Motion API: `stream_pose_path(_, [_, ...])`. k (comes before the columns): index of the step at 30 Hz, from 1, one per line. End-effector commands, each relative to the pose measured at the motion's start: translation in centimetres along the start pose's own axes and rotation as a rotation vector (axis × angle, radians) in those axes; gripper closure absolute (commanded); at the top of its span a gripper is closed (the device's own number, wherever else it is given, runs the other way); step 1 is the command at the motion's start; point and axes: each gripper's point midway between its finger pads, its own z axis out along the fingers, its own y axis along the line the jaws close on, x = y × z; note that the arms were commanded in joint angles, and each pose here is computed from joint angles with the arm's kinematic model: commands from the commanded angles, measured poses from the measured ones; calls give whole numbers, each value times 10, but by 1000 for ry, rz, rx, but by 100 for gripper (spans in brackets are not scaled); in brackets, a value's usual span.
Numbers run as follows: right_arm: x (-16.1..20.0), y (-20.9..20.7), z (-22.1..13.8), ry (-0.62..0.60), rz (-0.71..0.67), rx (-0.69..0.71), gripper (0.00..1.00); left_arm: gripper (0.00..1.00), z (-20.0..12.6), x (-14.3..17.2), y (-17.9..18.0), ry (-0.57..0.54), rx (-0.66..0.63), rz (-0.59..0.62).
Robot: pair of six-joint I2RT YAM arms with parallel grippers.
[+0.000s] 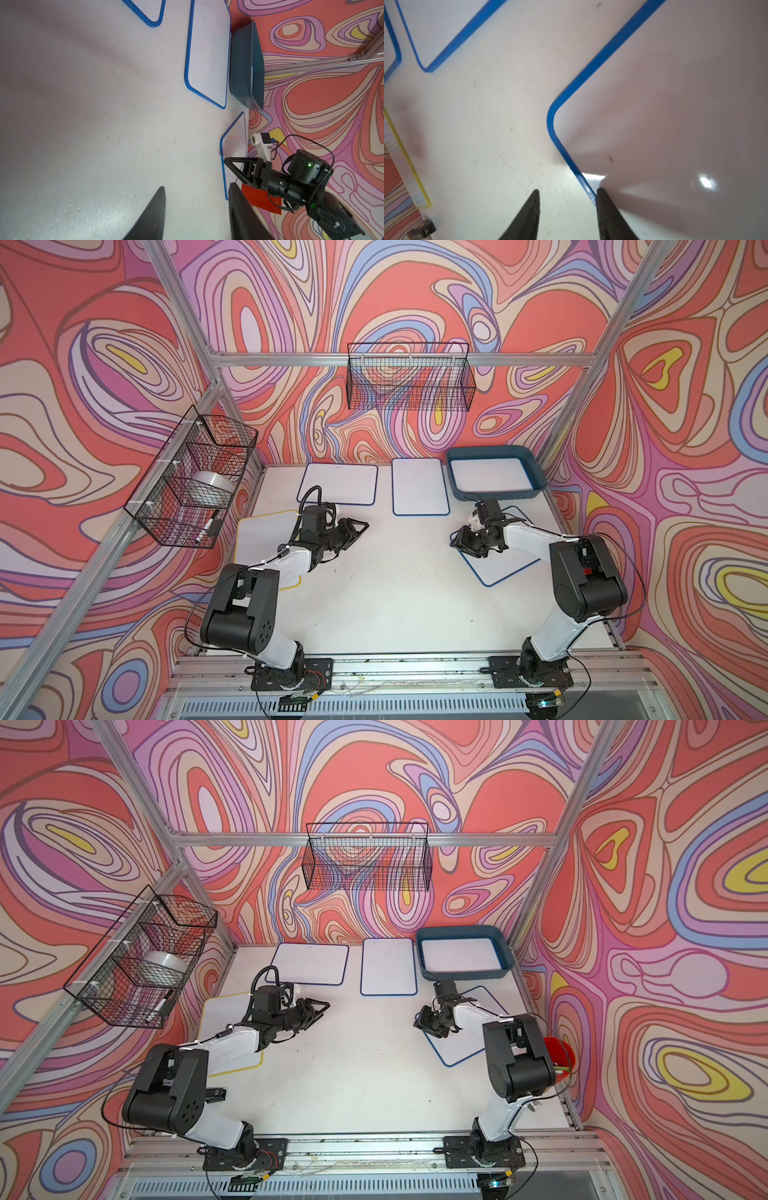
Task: Put the whiteboard into the storage box
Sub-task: Move the whiteboard to the center of the board.
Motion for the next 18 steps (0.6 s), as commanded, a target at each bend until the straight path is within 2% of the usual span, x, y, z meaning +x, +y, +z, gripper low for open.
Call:
stream_pose_path(1, [71, -3, 37, 221, 54, 60, 54, 55, -1, -4, -5, -11, -3, 14])
stream_pose_path(10, [130, 110, 88, 358, -141, -106, 54, 55, -15, -5, -5, -24, -80, 43])
stream_pose_path(14, [145, 149, 91, 416, -289, -158, 54, 54, -27, -14, -5, -65, -124, 66])
stream_pose_path(18, [170, 168, 92, 514, -333, -248, 54, 54, -37, -28, 1, -99, -104, 10])
